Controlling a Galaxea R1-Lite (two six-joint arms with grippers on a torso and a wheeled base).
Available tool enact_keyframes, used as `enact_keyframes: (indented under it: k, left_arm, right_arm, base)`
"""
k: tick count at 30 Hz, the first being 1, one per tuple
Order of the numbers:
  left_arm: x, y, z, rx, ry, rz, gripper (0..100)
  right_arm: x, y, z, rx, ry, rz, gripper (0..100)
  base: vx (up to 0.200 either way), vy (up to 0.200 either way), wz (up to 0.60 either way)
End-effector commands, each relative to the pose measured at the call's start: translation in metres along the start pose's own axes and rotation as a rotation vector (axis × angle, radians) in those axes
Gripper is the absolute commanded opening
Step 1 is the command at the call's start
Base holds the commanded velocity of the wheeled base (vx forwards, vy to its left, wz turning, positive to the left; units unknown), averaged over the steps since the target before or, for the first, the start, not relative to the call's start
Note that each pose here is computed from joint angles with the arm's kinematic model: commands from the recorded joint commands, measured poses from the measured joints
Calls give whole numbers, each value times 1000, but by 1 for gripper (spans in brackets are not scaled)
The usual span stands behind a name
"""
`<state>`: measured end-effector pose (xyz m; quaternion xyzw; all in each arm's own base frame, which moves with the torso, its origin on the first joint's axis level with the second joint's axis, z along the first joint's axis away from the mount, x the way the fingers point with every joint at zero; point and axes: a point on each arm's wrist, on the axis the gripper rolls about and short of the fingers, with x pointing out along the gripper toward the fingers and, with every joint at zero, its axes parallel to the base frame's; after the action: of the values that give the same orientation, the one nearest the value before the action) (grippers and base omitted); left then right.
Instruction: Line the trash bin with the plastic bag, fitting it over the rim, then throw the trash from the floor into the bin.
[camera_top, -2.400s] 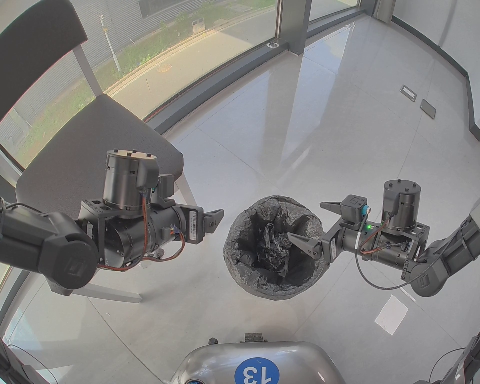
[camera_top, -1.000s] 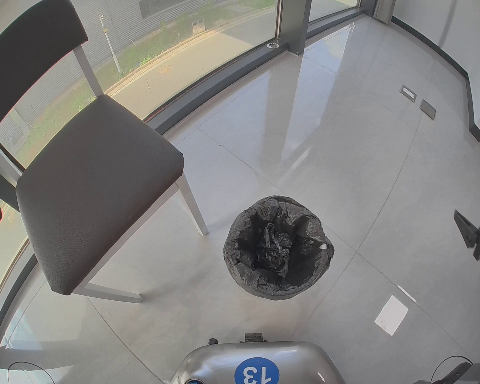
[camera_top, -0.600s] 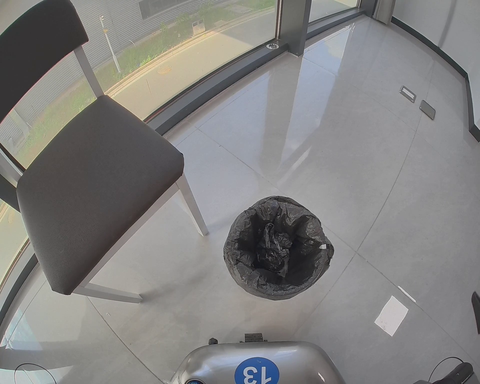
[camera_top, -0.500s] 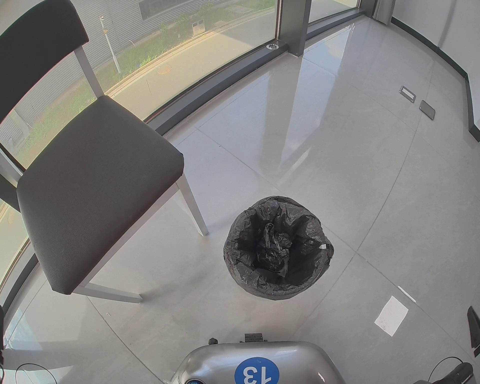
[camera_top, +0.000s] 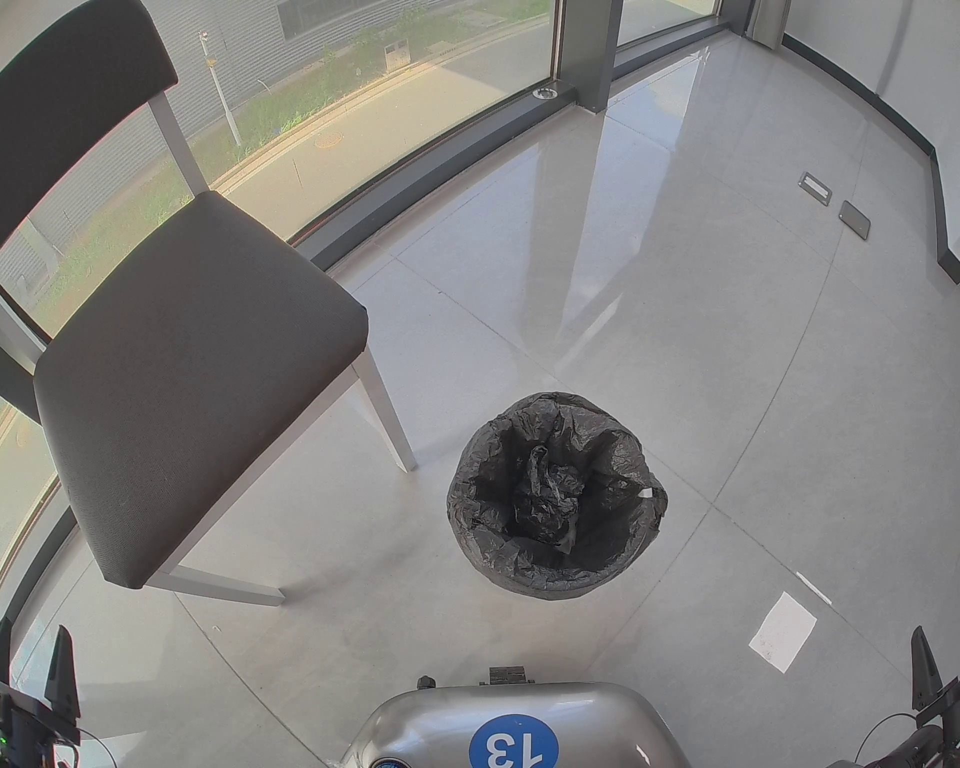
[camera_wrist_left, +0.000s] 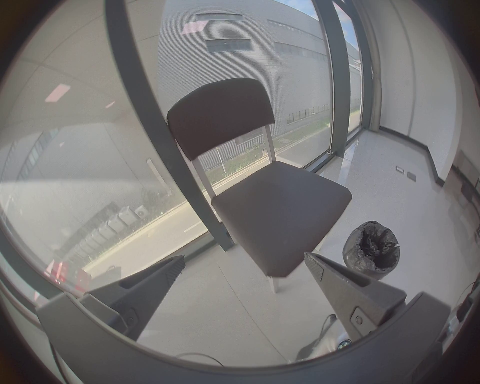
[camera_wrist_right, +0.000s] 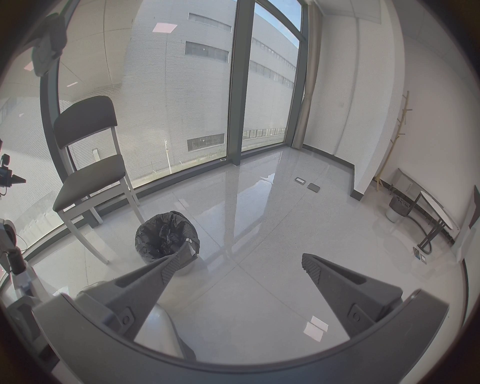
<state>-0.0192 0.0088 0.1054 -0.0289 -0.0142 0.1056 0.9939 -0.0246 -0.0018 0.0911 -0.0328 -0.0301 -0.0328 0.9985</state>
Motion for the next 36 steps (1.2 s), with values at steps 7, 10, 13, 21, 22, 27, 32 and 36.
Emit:
enact_keyframes:
  k: [7,10,13,21,22,27,32,36]
  left_arm:
    - [2,-4,-24,40,99,-208,100]
    - [1,-6,-29,87,131,-314,100]
    - [1,-6,-28,84,128,-314,100]
    - [2,-6,-27,72,107,-302,100]
    - [2,-6,-27,72,107,-302,100]
    - [2,-6,-27,72,107,-302,100]
    - [2,-6,-26,70,105,-289,100]
    - [2,-6,-26,72,105,-296,100]
  right_arm:
    - [1,1,-12,43,31,21,100]
    - [1,3,-16,16,58,107,100]
    - [1,3,-16,18,61,107,100]
    - [1,2,-15,80,60,28,100]
    - [1,2,-15,84,60,21,100]
    - [1,2,-15,77,59,24,100]
    - [1,2,-15,74,59,32,100]
    - [1,2,-15,74,58,38,100]
  base:
    - [0,0,0]
    - [0,0,0]
    - [0,0,0]
    - [0,0,0]
    - [0,0,0]
    - [0,0,0]
    - [0,0,0]
    - [0,0,0]
